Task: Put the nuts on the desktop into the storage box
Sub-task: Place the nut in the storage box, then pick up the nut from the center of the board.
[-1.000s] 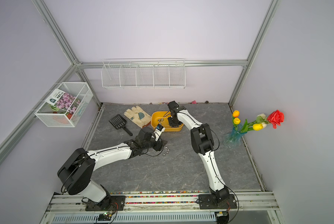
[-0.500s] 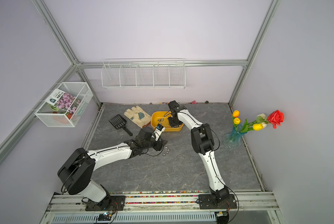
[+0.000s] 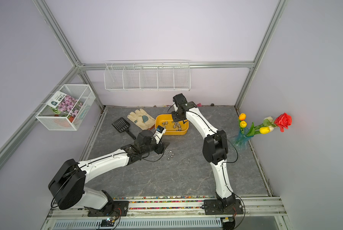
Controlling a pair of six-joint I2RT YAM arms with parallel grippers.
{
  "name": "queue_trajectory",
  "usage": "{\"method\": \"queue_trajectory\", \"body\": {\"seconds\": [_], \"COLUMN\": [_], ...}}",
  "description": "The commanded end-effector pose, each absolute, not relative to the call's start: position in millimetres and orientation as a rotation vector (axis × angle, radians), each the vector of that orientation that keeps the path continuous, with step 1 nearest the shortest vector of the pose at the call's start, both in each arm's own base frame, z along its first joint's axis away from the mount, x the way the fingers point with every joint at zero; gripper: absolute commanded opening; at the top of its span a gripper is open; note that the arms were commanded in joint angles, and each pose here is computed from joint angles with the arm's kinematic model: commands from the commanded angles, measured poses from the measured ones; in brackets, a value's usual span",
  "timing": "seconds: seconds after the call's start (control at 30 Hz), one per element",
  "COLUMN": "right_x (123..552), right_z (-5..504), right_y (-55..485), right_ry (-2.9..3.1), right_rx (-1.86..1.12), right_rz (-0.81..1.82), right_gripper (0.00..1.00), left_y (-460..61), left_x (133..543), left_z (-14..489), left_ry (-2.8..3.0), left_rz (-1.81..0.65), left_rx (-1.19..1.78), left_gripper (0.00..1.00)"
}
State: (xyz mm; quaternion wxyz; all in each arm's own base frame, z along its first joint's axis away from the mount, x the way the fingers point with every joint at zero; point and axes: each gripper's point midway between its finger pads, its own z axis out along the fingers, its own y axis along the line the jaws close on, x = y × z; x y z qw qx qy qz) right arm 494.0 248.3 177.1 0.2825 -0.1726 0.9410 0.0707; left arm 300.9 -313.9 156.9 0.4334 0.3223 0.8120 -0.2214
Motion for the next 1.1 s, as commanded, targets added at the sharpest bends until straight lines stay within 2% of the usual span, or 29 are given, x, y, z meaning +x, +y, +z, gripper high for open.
{"method": "queue_trajectory", "body": {"seconds": [0.0, 0.23, 0.57, 1.07], "right_x": [466.6, 408.8, 343.7, 308.3], "right_z": [185.6, 177.7, 113.8, 55.6], "right_y": [254.3, 267.8, 274.6, 291.4], "right_ry": [2.52, 2.535, 2.671, 2.778], "right_rx": [-0.549, -0.64, -0.721, -0.777], "right_rz": [0.134, 0.131, 0.166, 0.213], "right_gripper": [0.44, 0.44, 0.45, 0.46], "left_y": [-294.8, -272.6, -257.8, -248.9], "left_x": [293.2, 274.3, 242.0, 220.3], "left_z": [145.2, 119.2, 106.4, 96.0], "left_ry": [2.106, 2.234, 2.239, 2.213], "left_rz": [-0.511, -0.496, -0.542, -0.571], "left_rx": [0.754, 0.687, 0.642, 0.601], "left_gripper": [0.66, 0.65, 0.66, 0.65]}}
